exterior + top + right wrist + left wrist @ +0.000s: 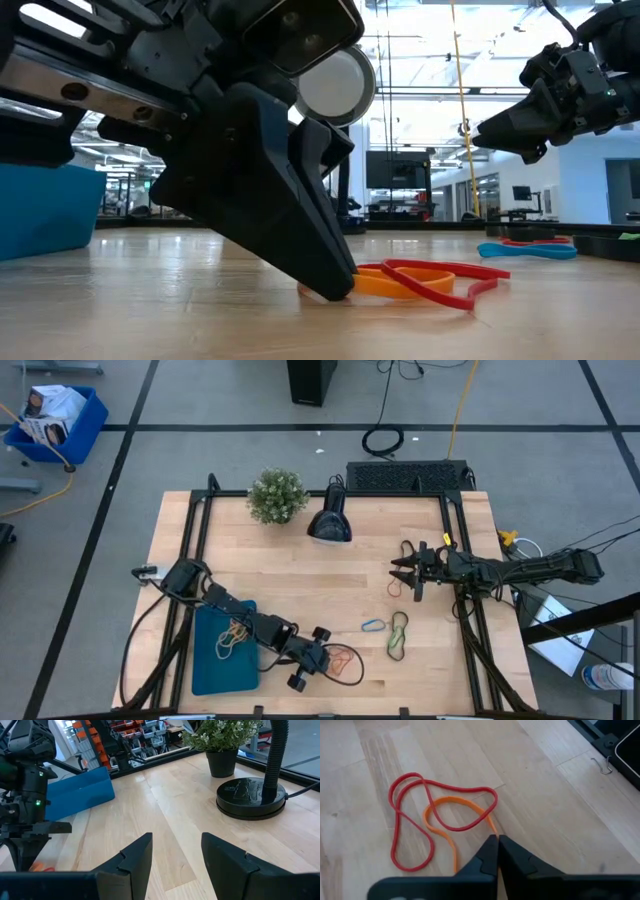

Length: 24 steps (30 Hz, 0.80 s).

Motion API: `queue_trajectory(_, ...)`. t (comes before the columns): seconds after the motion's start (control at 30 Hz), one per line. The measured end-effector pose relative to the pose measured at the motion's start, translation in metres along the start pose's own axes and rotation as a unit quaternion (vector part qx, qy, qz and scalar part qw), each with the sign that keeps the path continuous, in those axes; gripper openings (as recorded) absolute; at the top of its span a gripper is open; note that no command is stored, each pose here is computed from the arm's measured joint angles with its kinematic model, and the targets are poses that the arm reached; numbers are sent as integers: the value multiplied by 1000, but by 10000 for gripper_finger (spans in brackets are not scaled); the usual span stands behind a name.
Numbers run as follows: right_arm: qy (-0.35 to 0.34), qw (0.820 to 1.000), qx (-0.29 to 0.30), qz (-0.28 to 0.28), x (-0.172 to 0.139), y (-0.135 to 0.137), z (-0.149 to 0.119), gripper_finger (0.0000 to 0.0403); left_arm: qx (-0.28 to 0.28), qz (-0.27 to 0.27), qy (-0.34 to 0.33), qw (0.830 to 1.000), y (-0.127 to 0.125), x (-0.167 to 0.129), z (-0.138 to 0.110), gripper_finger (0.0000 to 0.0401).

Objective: Pick and place rubber bands into bin
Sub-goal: Put the orange rubber band into the blue bin

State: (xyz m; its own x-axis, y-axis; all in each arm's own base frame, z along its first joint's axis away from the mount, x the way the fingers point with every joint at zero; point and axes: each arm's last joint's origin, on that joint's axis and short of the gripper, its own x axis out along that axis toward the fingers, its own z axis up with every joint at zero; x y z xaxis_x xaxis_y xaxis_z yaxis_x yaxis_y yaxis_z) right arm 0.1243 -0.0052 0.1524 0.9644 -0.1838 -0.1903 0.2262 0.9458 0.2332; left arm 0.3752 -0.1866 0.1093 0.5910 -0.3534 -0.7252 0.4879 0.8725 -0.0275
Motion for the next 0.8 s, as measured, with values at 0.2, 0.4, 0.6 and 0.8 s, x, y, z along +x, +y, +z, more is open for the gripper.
queue_trajectory(0.2,-1,1000,0,0,0,0,0,164,-20,-14,7,1000,-1,-11,4,6)
queue_trajectory(0.4,-3,1000,1,1,0,0,1,164,-32,-4,32,999,-1,-51,18,10)
queue_trajectory(0.6,-3,1000,1,1,0,0,1,164,-68,12,56,996,-2,-107,29,11)
queue_trajectory(0.8,-6,1000,1,1,0,0,1,164,-138,30,101,985,-5,-164,27,7)
